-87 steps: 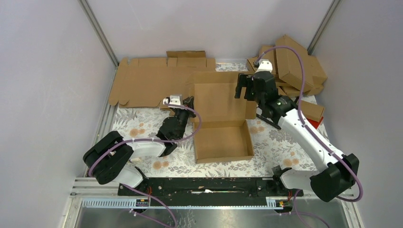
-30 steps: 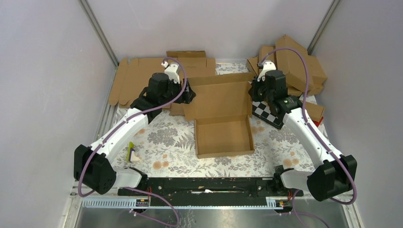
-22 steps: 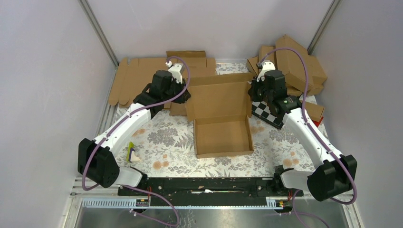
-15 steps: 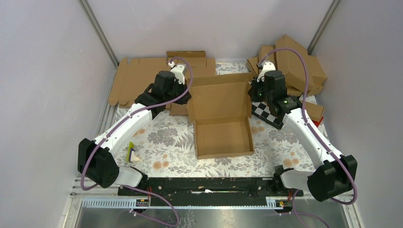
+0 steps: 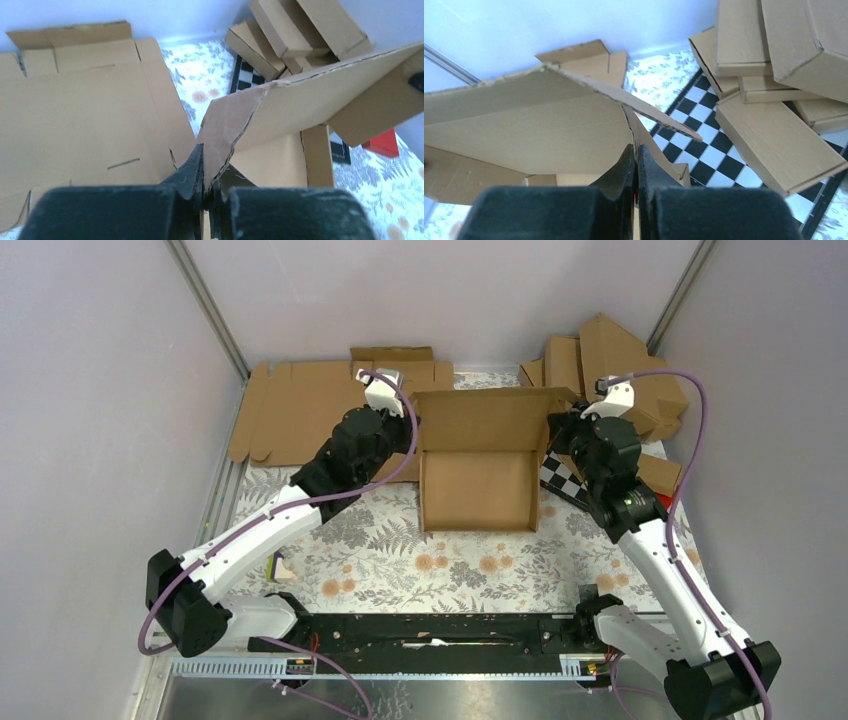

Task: Fold the paper box

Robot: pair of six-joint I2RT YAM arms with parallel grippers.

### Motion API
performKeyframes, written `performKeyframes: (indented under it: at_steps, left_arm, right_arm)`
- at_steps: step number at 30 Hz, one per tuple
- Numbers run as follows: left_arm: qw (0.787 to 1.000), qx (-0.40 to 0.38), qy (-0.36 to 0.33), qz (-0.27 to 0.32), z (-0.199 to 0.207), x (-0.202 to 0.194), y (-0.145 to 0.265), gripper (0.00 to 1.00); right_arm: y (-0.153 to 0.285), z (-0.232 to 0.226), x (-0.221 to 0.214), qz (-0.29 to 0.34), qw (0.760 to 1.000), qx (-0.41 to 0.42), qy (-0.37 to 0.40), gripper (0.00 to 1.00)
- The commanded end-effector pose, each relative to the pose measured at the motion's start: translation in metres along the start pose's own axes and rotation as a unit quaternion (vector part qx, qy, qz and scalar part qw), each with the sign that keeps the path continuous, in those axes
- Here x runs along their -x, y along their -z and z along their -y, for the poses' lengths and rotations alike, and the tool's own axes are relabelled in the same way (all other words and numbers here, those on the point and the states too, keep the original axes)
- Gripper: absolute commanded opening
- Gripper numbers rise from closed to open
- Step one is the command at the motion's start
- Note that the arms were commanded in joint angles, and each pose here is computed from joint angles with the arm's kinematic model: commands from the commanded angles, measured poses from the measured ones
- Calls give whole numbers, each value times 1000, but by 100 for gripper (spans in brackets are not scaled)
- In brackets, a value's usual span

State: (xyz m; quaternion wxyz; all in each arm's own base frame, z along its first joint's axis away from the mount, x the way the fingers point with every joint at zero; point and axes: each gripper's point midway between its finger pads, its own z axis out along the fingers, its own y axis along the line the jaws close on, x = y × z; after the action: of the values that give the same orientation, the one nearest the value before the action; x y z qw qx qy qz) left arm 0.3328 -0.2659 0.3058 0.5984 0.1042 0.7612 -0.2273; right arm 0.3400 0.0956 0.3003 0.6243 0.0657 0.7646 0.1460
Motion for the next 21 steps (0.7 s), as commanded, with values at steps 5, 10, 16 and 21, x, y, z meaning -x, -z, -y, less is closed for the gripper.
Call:
performKeyframes:
  at_steps: [5,10,16,21]
  left_arm:
    - [991,55,35,119,-10,71,6,0]
    - [984,91,43,147,-38,94,8,0]
    - [984,134,40,114,-71,97,-5,0]
    - [981,160,52,97,-98,63,-9,0]
  right_arm:
    - [-19,-44,18,58,991,83,-84,0]
    - [-40,-77,22,72,989,101,-79,0]
    - [-70,-105,23,70,992,93,-52,0]
    - [-85,-106,-10,56,995,79,-37,0]
